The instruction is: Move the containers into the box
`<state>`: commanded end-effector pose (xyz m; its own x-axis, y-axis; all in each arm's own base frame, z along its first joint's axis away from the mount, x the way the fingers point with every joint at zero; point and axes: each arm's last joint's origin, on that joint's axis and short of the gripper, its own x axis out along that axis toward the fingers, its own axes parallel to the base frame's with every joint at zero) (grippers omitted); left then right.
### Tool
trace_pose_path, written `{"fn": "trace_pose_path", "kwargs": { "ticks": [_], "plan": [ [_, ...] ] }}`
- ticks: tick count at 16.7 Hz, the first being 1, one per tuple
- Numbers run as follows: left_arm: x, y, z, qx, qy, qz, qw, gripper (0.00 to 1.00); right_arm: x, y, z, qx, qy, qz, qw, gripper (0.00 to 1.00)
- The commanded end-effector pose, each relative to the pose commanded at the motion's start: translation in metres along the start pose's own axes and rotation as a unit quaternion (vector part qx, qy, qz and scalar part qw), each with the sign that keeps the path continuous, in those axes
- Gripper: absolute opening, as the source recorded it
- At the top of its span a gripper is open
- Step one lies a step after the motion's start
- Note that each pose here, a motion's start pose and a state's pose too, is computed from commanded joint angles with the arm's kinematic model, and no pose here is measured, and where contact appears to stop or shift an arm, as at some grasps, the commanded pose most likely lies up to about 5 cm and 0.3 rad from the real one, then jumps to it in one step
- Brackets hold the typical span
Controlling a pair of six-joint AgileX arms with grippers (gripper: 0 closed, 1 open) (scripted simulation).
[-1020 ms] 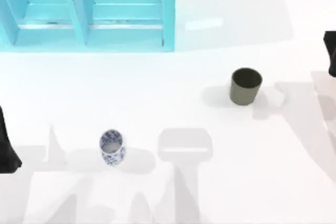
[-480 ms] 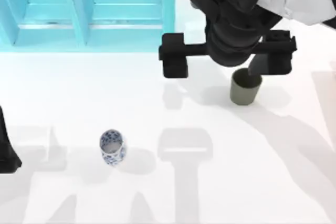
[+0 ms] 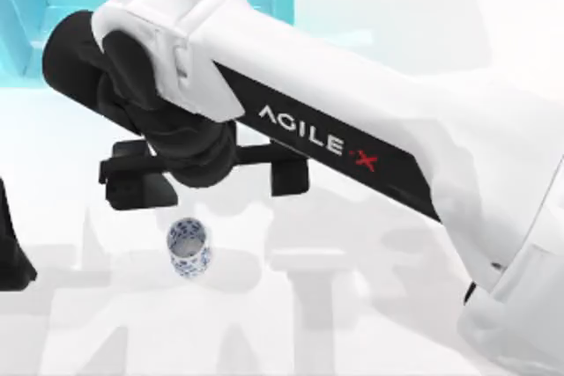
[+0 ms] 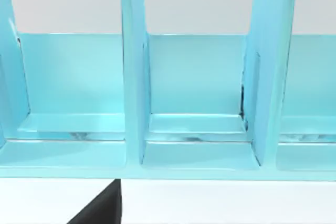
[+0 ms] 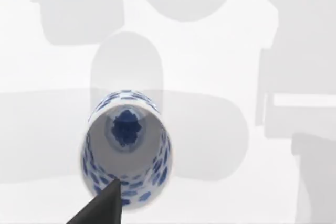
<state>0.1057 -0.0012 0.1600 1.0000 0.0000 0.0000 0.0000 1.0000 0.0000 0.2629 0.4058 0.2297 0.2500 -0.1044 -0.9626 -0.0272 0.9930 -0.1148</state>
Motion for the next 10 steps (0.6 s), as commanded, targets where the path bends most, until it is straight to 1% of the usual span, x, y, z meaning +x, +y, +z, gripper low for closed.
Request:
{"fn": "trace_pose_path", "kwargs": {
  "ticks": [4, 7, 10],
  "plan": [
    [0.000, 0.000, 0.000, 0.000, 0.000, 0.000, 1.000, 1.00, -0.006, 0.033, -0.021, 0.020, -0.016, 0.030, 0.999, 1.00],
    [0.000, 0.000, 0.000, 0.000, 0.000, 0.000, 1.000, 1.00, -0.010, 0.043, -0.029, 0.031, -0.023, 0.048, 0.998, 1.00],
    [0.000, 0.000, 0.000, 0.000, 0.000, 0.000, 1.000, 1.00, -0.011, 0.044, -0.030, 0.033, -0.024, 0.051, 0.998, 1.00]
  ]
}}
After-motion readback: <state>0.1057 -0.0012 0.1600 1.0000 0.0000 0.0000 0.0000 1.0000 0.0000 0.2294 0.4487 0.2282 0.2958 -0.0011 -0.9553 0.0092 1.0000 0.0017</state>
